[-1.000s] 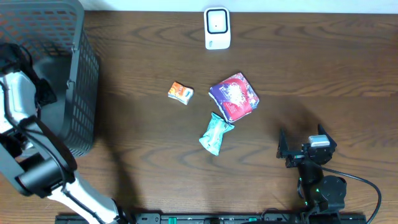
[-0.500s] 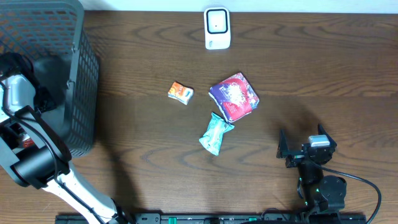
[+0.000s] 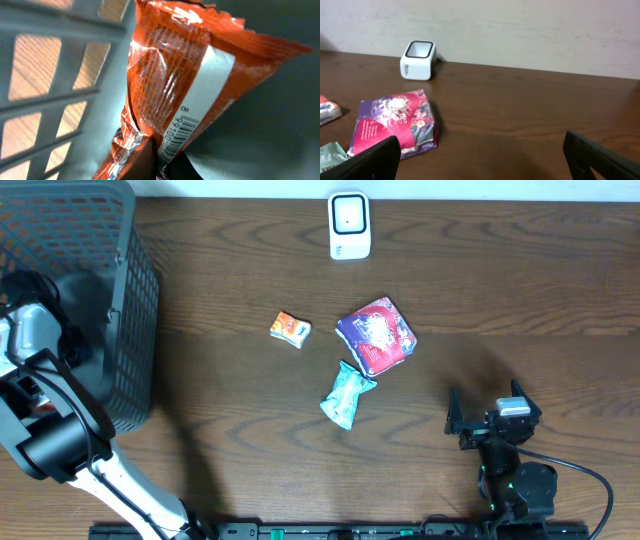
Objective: Scan the item barcode
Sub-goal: 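Reach the left gripper into the grey basket toward the red bar, then grasp the red-orange snack bar with the left gripper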
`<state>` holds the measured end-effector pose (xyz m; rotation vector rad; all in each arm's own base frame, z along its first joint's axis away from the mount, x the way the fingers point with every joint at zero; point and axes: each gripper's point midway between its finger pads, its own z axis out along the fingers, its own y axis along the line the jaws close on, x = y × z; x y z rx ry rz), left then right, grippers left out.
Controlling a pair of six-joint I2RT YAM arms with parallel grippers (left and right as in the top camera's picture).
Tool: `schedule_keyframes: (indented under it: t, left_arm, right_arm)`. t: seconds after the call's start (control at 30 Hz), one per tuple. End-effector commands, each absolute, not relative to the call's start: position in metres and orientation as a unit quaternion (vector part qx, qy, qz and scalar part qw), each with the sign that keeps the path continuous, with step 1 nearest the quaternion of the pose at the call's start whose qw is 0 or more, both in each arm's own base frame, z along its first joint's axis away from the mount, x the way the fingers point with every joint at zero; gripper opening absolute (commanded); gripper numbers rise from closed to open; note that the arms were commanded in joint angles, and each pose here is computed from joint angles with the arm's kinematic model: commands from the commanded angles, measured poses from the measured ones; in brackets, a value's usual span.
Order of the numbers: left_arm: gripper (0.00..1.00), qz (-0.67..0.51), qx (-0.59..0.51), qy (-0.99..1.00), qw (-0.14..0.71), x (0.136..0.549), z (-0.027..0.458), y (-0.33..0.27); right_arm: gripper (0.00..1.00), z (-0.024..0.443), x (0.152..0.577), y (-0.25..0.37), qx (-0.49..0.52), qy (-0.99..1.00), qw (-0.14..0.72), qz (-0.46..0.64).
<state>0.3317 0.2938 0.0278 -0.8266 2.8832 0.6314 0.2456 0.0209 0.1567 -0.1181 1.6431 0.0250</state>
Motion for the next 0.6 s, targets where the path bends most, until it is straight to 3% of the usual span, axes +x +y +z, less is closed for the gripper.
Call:
schedule_keyframes:
  t: [0.0,0.23,0.57]
  left_arm:
    - [0.07,0.185,-0.262,0.947,0.002,0.315,0.016,0.278]
    - [0.07,0.206,-0.243,0.944,0.083,0.340,0.085,0.261]
    - [0.07,0.181,-0.161,0.895,0.374,0.407,0.261,0.166]
  right_arm:
    - [0.99,0.155,0.246,0.019,-0.053,0.733,0.678,0.006]
    - [0.99,0.155,0.246,0.019,-0.053,0.734,0.678,0.006]
    - [0.99,0.155,0.246,0.019,-0.053,0.733,0.678,0.006]
